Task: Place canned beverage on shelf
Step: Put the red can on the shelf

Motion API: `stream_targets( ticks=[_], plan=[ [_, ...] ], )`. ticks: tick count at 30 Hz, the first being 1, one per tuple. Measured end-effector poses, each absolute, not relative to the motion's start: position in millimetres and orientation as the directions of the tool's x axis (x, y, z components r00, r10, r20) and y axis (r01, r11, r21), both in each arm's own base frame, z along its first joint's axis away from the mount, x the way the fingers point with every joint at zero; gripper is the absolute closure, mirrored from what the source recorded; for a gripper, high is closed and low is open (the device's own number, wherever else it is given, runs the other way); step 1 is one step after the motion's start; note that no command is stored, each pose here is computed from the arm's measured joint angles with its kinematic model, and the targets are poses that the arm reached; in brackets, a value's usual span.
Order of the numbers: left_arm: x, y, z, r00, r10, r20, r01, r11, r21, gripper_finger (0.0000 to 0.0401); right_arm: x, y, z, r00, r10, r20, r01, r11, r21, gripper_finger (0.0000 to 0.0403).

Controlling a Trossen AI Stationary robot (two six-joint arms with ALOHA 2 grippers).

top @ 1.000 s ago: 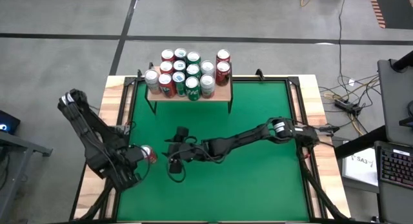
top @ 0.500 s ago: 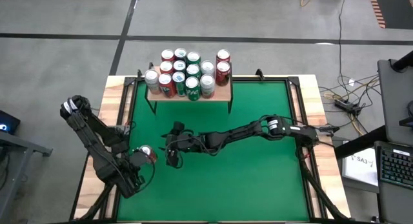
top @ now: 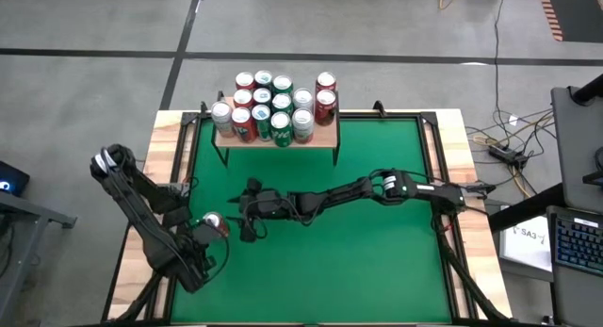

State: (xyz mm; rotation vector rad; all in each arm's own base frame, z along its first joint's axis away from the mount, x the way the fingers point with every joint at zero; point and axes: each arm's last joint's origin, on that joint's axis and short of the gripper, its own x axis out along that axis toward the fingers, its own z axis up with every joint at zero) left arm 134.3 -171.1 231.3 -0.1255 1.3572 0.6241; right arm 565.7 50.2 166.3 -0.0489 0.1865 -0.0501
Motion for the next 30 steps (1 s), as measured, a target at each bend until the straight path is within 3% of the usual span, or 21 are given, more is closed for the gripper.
stream_targets(
  ticks=[14, 30],
  plan=[
    [135, -168, 222, 0.094, 0.417, -0.904, -0.510, 0.800, 0.316, 0.0401, 589, 42, 152, 0.998, 0.024, -0.064, -0.025, 1.000, -0.012, 0.0177],
    [130, -164, 212, 0.041, 0.431, -0.901, -0.530, 0.774, 0.346, 0.0401, 590, 73, 136, 0.955, 0.126, -0.268, -0.150, 0.986, -0.071, 0.0177]
  ],
)
